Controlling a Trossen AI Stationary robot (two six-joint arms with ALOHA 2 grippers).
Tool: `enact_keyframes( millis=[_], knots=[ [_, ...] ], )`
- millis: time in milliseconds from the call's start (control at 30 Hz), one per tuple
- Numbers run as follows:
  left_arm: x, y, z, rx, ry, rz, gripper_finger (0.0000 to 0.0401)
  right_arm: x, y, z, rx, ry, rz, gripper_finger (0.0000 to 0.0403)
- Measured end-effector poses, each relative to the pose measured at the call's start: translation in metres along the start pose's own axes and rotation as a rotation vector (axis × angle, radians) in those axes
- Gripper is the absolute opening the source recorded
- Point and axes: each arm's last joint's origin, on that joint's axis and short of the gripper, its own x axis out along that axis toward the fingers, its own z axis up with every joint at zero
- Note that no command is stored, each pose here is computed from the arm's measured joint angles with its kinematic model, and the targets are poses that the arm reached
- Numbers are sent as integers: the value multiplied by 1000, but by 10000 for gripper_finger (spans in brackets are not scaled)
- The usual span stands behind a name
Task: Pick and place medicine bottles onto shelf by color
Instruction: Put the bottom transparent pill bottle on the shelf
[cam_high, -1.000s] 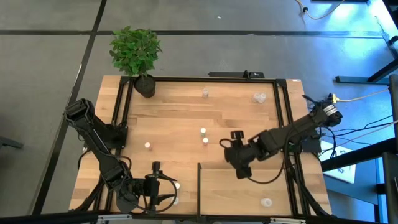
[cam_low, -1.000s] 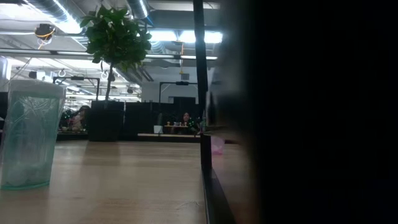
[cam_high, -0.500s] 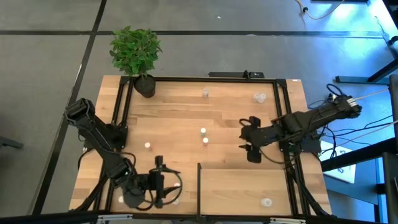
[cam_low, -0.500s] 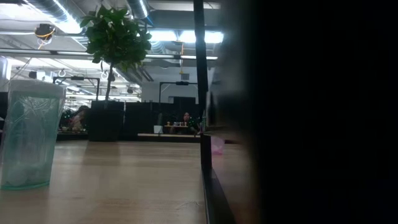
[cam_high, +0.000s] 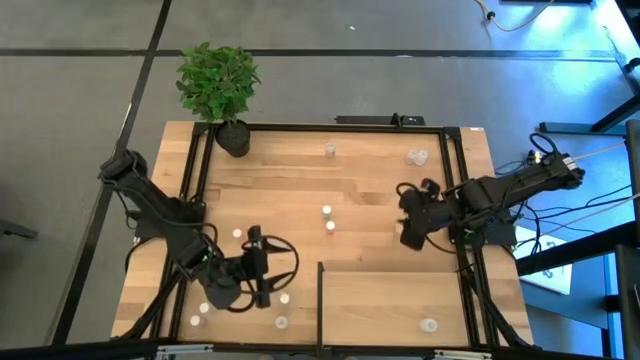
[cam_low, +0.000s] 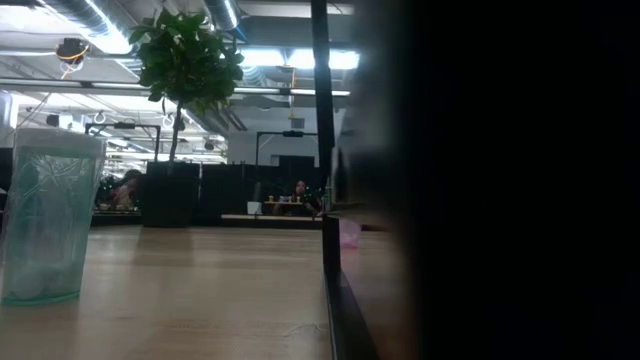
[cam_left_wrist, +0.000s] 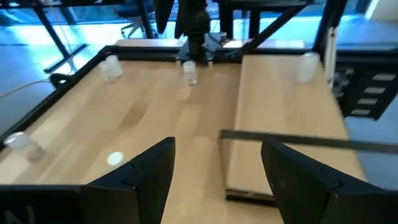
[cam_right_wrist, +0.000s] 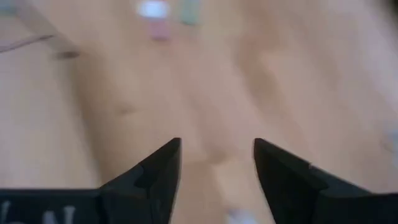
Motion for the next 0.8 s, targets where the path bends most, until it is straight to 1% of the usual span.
enact_keyframes(
  millis=[67, 133, 200, 333, 400, 533, 633, 800],
  knots=[
    [-3, 4, 2, 8, 5, 7, 232, 1, -7, -3, 100, 45, -61, 201],
    [-4, 8, 3, 15, 9, 21, 232, 1, -12, -6, 196, 97, -94, 201],
    [-3, 12, 4, -2, 9, 30, 232, 1, -17, -9, 279, 135, -125, 201],
    [2, 17, 5, -39, 23, 58, 232, 2, -24, -10, 414, 186, -178, 201],
    [4, 19, 3, -56, 43, 54, 232, 2, -28, -10, 454, 225, -187, 201],
    [6, 20, 2, -85, 69, 41, 232, 4, -33, -8, 499, 247, -194, 201],
    [4, 19, 1, -81, 70, 37, 232, 9, -36, -9, 511, 263, -206, 201],
    [4, 19, 1, -78, 71, 35, 232, 24, -38, -22, 453, 347, -230, 201]
  ],
)
